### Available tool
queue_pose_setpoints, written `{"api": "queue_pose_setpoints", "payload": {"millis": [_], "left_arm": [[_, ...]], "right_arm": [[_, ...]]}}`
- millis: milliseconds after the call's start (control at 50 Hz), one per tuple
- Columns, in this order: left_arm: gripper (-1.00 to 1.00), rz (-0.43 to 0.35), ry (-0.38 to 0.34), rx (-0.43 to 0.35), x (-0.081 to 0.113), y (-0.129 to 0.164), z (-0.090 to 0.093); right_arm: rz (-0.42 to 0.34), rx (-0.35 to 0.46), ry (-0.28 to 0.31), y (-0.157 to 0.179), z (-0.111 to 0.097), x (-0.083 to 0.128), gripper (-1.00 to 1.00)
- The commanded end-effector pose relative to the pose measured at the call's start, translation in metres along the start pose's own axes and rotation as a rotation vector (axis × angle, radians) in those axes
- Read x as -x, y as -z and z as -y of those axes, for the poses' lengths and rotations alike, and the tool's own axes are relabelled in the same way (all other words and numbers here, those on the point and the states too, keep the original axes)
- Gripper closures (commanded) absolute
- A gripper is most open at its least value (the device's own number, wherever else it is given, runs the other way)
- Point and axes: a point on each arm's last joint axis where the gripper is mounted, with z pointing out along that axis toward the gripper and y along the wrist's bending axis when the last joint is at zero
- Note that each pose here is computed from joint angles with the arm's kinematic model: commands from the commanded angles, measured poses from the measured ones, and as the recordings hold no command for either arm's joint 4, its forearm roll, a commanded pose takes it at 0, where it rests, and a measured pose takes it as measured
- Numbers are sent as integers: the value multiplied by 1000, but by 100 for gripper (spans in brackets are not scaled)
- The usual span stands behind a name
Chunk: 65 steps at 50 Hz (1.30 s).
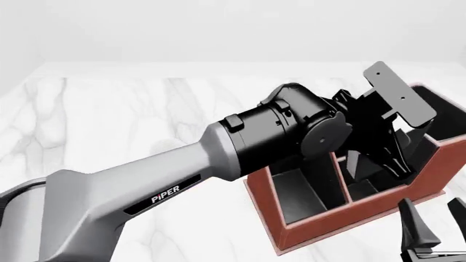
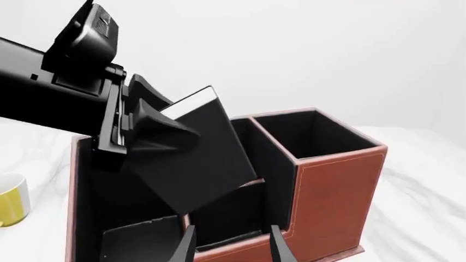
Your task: Pick up the book and place it in the back compartment of the caddy.
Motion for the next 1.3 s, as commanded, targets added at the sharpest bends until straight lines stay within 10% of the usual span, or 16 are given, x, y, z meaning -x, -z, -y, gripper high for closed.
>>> {"api": "queue_pose_setpoints", "payload": {"millis": [20, 1300], "left_arm": [[100, 28, -13, -2, 0, -4, 6], [100, 2, 14, 28, -42, -53, -5]], "right_arm": [[-2, 0, -1, 0, 0, 0, -100], [-4, 6, -14, -1, 0, 0, -100]]}}
